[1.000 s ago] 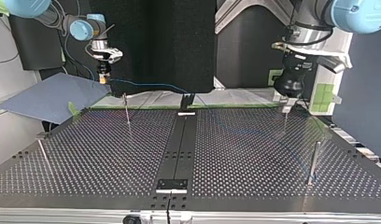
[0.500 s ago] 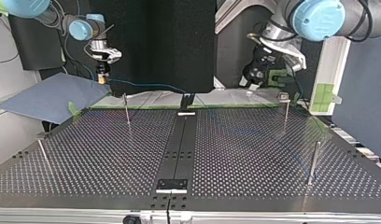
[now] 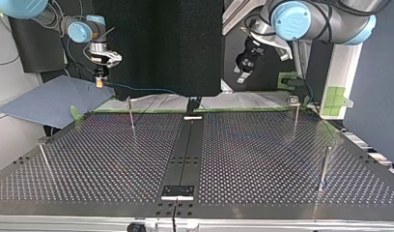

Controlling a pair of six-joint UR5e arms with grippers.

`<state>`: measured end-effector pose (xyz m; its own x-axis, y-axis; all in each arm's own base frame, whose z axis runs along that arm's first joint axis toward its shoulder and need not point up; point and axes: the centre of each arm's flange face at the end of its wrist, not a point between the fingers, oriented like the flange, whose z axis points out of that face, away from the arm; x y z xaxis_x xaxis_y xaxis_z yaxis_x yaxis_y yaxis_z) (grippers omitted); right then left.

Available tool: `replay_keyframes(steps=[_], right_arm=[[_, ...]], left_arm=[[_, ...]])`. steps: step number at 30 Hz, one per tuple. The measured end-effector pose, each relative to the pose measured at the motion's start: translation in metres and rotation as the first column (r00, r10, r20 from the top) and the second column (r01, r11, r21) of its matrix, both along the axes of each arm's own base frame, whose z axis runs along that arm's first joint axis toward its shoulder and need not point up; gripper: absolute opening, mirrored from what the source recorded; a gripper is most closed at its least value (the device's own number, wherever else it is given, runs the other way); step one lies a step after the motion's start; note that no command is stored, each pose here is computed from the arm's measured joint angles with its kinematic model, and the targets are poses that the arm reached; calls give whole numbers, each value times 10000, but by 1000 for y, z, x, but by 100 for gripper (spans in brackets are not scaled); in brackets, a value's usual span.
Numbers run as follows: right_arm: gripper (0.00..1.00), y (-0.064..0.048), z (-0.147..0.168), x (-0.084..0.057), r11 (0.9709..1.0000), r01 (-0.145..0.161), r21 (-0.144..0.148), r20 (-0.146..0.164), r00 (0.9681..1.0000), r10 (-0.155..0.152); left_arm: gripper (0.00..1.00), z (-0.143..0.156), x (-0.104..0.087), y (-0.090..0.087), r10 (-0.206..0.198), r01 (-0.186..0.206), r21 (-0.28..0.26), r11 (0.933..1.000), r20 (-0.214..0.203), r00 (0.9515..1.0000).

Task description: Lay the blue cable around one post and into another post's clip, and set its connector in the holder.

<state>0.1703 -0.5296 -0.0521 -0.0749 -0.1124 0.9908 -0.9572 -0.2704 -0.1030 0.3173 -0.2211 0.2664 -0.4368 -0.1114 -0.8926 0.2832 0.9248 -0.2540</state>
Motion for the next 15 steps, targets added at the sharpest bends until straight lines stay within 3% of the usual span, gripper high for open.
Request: replay_keyframes(steps=[7, 15], right_arm=[[0, -2, 0, 0, 10000, -48, -14, -150, 9999, 48], [0, 2, -2, 2, 9998, -109, 168, -510, 9986, 118]], left_arm=[[100, -2, 17, -23, -183, 155, 427, 9990, 665, 9976], [100, 2, 37, -50, -140, 108, 264, 9996, 1279, 9917]])
